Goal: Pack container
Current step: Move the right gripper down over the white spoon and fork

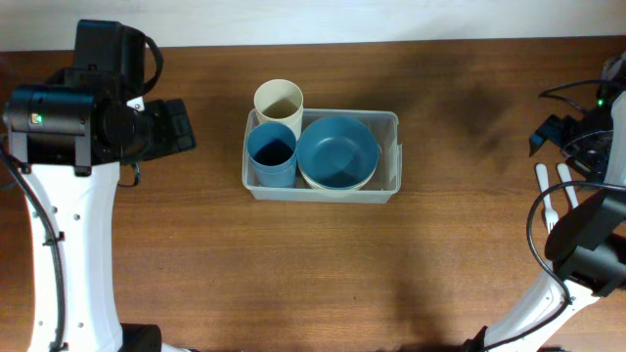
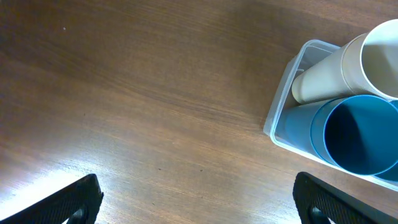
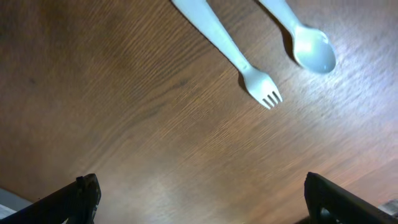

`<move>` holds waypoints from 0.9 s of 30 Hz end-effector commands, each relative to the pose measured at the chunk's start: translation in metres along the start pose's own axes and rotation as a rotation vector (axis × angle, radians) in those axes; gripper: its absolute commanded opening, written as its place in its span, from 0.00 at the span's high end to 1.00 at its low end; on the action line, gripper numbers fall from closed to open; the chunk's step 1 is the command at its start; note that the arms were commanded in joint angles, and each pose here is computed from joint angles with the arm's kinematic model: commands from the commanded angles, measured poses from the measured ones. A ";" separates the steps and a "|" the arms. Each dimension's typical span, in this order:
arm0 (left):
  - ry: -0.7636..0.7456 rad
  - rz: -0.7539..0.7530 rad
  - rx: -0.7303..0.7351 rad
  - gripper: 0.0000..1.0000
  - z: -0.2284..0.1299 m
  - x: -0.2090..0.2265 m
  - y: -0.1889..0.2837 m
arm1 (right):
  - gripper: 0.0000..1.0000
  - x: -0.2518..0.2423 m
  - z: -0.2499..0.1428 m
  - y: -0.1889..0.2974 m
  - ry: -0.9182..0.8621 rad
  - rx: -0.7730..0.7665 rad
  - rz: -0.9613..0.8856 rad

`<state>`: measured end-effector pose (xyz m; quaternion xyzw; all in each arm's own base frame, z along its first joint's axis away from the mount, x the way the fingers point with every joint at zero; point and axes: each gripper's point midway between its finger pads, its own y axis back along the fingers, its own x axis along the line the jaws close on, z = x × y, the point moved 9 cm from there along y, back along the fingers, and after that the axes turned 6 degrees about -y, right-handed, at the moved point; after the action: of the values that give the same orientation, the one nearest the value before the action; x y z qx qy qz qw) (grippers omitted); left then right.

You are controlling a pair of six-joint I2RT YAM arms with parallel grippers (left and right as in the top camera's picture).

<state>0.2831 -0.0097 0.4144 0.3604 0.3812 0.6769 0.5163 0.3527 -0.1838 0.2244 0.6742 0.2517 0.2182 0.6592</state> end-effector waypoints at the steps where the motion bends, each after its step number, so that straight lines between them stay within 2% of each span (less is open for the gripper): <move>1: 0.014 0.019 0.009 0.00 0.001 0.001 -0.004 | 0.01 -0.005 0.002 0.004 0.098 -0.034 -0.034; 5: 0.014 0.018 0.010 0.00 0.001 0.001 -0.004 | 0.01 -0.017 0.012 0.006 0.092 -0.129 -0.203; 10: 0.014 0.018 0.010 0.00 0.001 0.001 -0.004 | 0.01 -0.019 0.022 0.009 0.080 -0.205 -0.244; 13: 0.014 0.018 0.010 0.00 0.001 0.001 -0.004 | 0.01 -0.014 0.022 0.007 0.104 -0.192 -0.192; 18: 0.014 0.018 0.010 0.00 0.001 0.001 -0.004 | 0.02 -0.001 0.016 -0.004 0.352 -0.119 -0.053; 27: 0.014 0.018 0.010 0.00 0.001 0.001 -0.004 | 0.01 -0.005 0.017 -0.043 0.485 -0.083 -0.062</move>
<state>0.2830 -0.0097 0.4144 0.3606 0.3814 0.6768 0.5162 0.3639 -0.1990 0.1867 0.5700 0.3947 0.3409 0.6350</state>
